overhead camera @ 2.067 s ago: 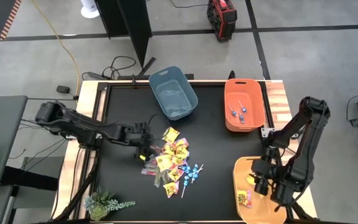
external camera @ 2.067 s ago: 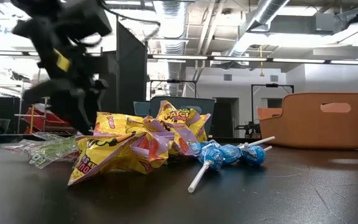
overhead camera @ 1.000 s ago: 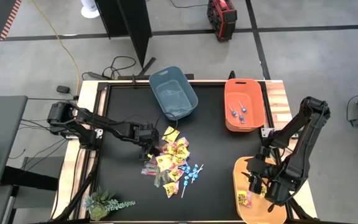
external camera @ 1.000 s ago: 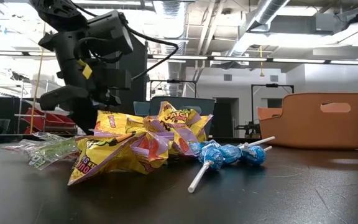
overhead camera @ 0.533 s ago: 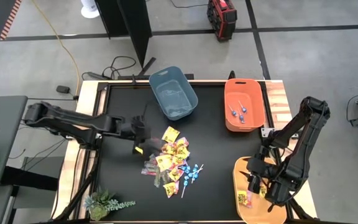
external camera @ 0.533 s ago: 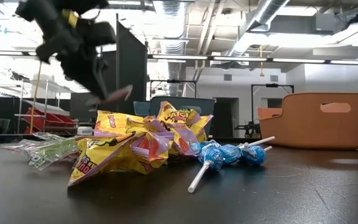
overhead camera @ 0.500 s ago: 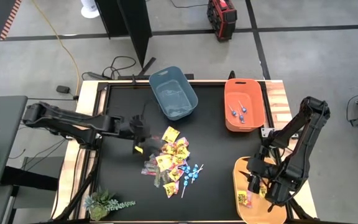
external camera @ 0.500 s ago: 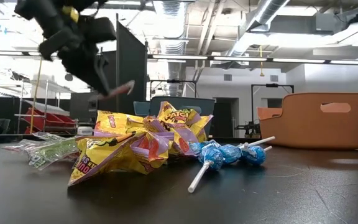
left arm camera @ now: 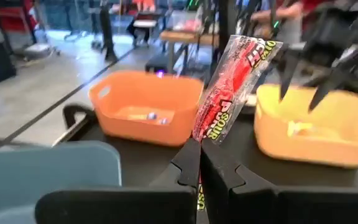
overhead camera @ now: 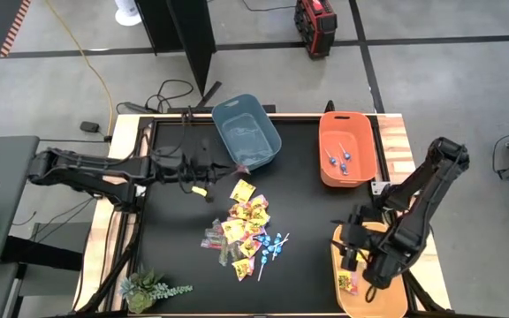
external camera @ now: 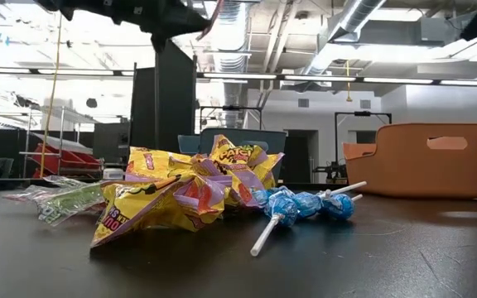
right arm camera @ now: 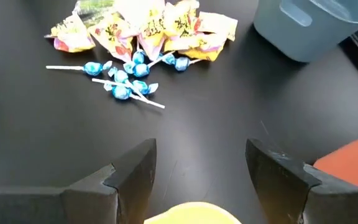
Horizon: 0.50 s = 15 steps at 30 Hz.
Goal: Sort candy
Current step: Put the transparent candy into the blue bin
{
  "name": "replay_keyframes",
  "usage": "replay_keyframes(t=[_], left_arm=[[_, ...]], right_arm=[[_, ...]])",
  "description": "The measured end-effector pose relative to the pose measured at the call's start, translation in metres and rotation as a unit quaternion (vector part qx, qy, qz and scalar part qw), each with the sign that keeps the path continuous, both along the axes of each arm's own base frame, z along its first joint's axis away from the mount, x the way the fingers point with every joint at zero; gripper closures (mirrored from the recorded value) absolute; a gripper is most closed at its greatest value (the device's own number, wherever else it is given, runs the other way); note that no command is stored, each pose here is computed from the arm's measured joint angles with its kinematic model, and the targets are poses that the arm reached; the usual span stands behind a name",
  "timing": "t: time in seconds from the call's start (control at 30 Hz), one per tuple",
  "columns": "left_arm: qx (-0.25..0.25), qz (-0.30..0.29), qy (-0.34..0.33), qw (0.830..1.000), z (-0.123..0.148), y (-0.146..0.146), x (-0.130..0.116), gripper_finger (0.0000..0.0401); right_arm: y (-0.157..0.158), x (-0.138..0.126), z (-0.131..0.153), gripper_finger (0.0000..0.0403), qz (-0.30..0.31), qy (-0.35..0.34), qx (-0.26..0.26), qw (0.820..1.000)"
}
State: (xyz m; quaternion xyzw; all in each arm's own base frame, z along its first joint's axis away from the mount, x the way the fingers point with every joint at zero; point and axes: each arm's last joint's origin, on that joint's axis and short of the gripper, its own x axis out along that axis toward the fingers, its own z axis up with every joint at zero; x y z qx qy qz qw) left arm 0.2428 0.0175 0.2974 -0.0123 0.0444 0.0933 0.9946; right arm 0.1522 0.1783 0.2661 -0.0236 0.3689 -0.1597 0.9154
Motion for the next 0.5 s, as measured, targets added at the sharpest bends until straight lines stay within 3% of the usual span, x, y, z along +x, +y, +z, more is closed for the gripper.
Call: replay_keyframes(t=[0.1,0.23,0.5], left_arm=[[-0.012,0.023,-0.003,1.000,-0.002,0.009,0.002,0.0401],[-0.028,0.107,0.013,0.994,-0.011,0.028,0.007,0.0401],[-0.087,0.263,0.018,0.961,-0.043,0.072,0.023,0.0401]], right_arm=[[-0.002,0.006,0.000,0.0138,0.009,0.006,-0.010,1.000],[-0.007,0.012,0.000,0.0138,0.009,0.013,-0.022,1.000],[-0.012,0.016,0.000,0.0138,0.013,0.029,-0.034,0.999]])
